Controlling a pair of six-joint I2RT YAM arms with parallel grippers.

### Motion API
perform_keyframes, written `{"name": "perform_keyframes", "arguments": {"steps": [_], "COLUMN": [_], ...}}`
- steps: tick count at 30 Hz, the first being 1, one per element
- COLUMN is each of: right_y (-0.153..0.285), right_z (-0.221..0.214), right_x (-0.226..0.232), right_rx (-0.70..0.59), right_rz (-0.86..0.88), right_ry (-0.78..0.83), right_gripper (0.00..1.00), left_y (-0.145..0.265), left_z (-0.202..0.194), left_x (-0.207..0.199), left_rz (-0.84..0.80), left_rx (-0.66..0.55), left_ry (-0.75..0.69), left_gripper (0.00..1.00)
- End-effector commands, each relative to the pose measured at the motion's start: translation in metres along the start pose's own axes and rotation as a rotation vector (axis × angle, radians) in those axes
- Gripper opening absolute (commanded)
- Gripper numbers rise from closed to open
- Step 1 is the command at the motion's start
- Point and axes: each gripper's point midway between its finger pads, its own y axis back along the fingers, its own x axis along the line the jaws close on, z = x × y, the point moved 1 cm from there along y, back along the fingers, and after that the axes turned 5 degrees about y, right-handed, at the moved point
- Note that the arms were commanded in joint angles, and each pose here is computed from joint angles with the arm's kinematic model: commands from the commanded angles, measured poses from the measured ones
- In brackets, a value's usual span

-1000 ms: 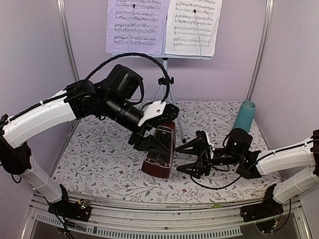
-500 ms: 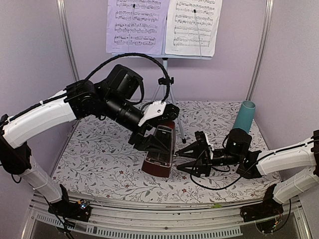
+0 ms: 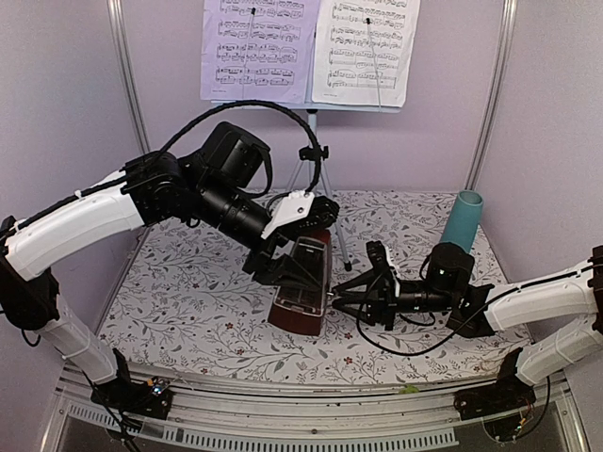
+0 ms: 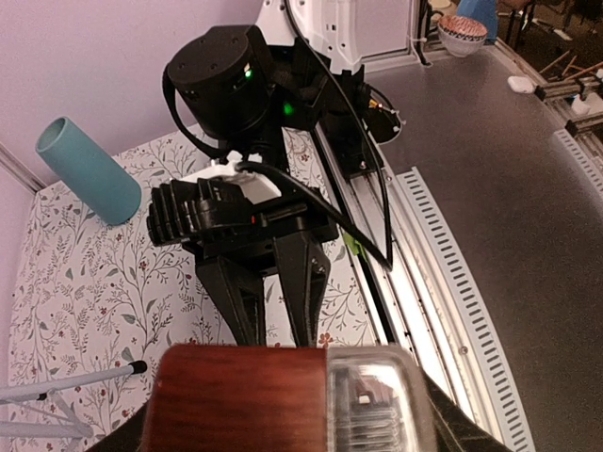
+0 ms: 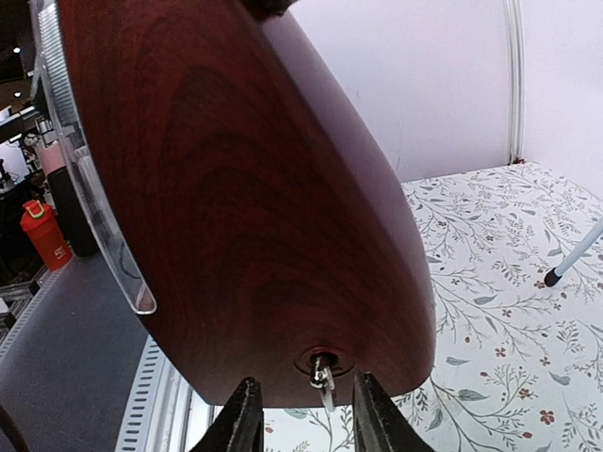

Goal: Set up the instrument practice props
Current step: Screw the knob on the metronome onto the metronome.

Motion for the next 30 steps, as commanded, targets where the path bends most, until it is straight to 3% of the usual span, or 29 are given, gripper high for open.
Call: {"name": "perform_keyframes", "arguments": {"steps": [1,10,23,30], "right_y": [-0.005,-0.008,-0.003,-0.002], "right_z": [0.014,0.011,0.001,0.004], "right_x": [-0.011,-0.017,-0.019,-0.019], "right_rx": [-0.025,0.005,0.030,0.026], "right_rz": [-0.046,-0.073,-0.106,-0.107], "right_ry": [-0.029,-0.094,-0.123,-0.128], "right_gripper": [0.31,0.13,0.17,0.13], "left_y": [0.018,0.019,0.020,0.019], "left_z": [0.033,0.032,0.032,0.031], "left_x": [-0.004,-0.002,0.001,0.003], "left_rz": [0.033,0.059,0.081,0.087], "left_rx": [-0.113,-0.121,-0.133,-0.129], "left_ry": [-0.087,-0.095,-0.111,-0.110], "left_gripper": [0.13,0.12,0.12,0.12]}}
